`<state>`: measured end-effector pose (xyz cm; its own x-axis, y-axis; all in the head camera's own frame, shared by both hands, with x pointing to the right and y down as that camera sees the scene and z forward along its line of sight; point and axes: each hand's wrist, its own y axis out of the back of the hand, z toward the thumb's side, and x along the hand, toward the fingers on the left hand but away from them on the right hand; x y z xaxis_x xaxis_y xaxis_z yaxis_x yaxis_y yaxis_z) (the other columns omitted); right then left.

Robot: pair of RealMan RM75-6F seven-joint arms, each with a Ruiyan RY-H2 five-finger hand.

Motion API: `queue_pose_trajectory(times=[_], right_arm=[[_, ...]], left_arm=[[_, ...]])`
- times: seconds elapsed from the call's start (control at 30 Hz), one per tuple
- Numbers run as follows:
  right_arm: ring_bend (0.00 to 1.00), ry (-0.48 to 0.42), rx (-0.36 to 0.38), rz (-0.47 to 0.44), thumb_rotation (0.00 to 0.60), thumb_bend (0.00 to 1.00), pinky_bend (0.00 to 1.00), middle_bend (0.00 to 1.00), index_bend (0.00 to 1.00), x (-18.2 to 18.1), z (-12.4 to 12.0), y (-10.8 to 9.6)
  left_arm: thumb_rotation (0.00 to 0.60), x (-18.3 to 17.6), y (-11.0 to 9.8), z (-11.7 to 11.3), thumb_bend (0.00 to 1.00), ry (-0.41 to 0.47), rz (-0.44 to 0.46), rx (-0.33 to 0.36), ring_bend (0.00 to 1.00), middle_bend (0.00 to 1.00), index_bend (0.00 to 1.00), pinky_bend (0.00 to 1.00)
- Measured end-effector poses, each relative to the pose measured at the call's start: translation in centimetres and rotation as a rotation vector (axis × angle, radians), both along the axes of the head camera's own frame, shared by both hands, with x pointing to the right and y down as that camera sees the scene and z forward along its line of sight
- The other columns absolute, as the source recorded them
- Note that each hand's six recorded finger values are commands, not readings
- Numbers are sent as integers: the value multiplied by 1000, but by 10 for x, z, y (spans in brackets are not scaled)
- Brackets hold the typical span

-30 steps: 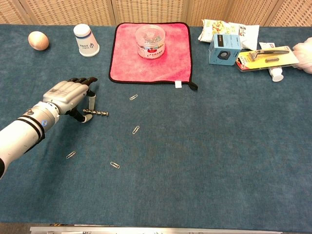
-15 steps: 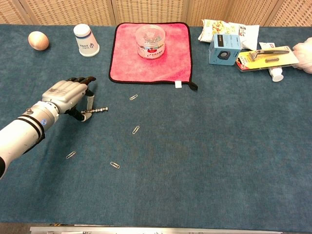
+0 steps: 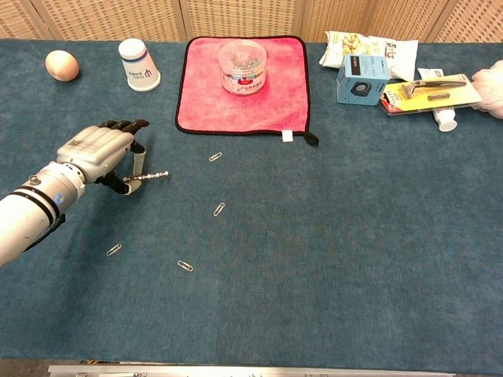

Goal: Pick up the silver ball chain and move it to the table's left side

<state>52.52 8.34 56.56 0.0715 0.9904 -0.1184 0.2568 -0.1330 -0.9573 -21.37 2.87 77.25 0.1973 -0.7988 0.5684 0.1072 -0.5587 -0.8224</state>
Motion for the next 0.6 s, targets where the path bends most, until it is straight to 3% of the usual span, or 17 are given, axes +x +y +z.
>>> queue_pose_trajectory(times=[0.6], right_arm=[[0,-7,9,-7,600,0,0,84,78,0,-2,2]], left_arm=[[600,-18,20,-35,344,-151,117,93,0,0,562,55]])
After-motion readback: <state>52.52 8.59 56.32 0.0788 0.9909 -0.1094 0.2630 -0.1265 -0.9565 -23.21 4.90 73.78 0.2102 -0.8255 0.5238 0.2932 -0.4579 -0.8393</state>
